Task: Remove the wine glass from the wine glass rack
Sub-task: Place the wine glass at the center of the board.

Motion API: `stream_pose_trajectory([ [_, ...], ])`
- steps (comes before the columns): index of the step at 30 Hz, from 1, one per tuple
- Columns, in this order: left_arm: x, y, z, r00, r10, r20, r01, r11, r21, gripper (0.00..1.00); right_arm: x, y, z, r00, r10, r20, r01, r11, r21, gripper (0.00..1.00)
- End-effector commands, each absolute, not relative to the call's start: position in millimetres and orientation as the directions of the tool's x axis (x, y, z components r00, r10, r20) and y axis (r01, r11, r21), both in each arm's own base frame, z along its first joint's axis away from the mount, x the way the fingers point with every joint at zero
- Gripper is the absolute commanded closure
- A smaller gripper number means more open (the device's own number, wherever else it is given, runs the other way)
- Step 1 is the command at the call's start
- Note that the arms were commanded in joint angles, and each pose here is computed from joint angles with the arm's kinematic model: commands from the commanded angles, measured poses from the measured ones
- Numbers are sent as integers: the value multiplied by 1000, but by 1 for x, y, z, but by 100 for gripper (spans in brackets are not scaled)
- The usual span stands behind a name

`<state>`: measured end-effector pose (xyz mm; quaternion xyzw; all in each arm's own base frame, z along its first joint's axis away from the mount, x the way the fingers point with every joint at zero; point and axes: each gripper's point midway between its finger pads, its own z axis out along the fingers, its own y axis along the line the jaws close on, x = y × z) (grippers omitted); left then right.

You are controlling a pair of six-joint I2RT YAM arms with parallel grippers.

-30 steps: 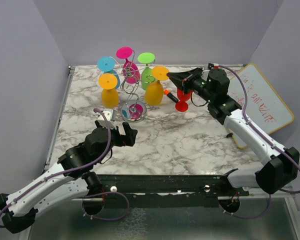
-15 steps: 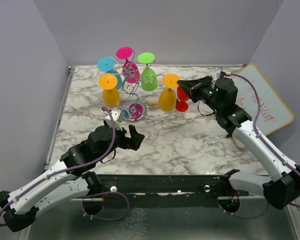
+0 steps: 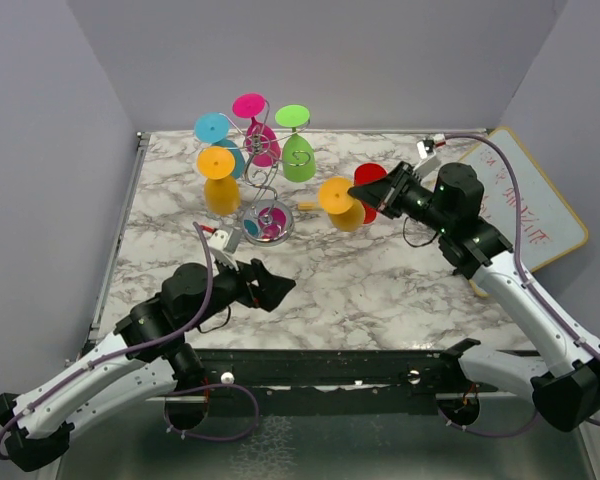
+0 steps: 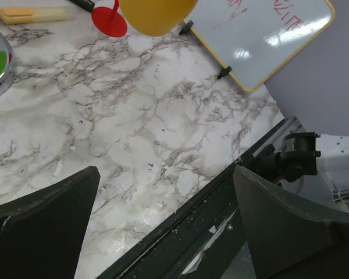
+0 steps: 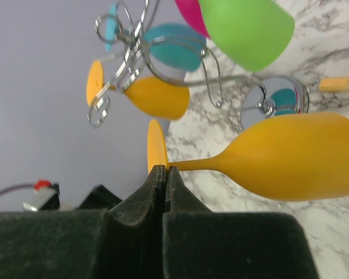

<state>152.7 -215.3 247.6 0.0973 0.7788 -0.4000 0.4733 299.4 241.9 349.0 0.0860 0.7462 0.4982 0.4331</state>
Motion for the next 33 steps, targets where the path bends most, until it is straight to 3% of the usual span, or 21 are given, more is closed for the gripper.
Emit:
stream_pose_trajectory([
  [1, 145, -220, 245, -549, -298, -780, 540, 586, -604, 1, 257, 247, 308, -658, 328, -678, -483, 507, 714, 100],
  [11, 166, -204, 223, -561, -379, -736, 367, 683, -631, 1, 234, 238, 289, -653, 245, -717, -531, 527, 663, 100],
  [15, 152, -222, 235, -555, -252, -793, 525, 633, -569, 1, 229, 240, 283, -659, 233, -715, -544, 509, 668, 99],
  [21, 153, -210, 264, -448, -404, -798, 565, 564, -602, 1, 220, 236, 279, -618, 217, -755, -596, 496, 631, 99],
  [25, 153, -208, 264, -474, -439, -763, 523, 557, -645, 1, 214, 235, 279, -592, 212, -778, -629, 481, 610, 99],
  [33, 144, -223, 275, -492, -399, -774, 594, 495, -634, 1, 205, 246, 273, -658, 153, -737, -631, 421, 651, 99],
])
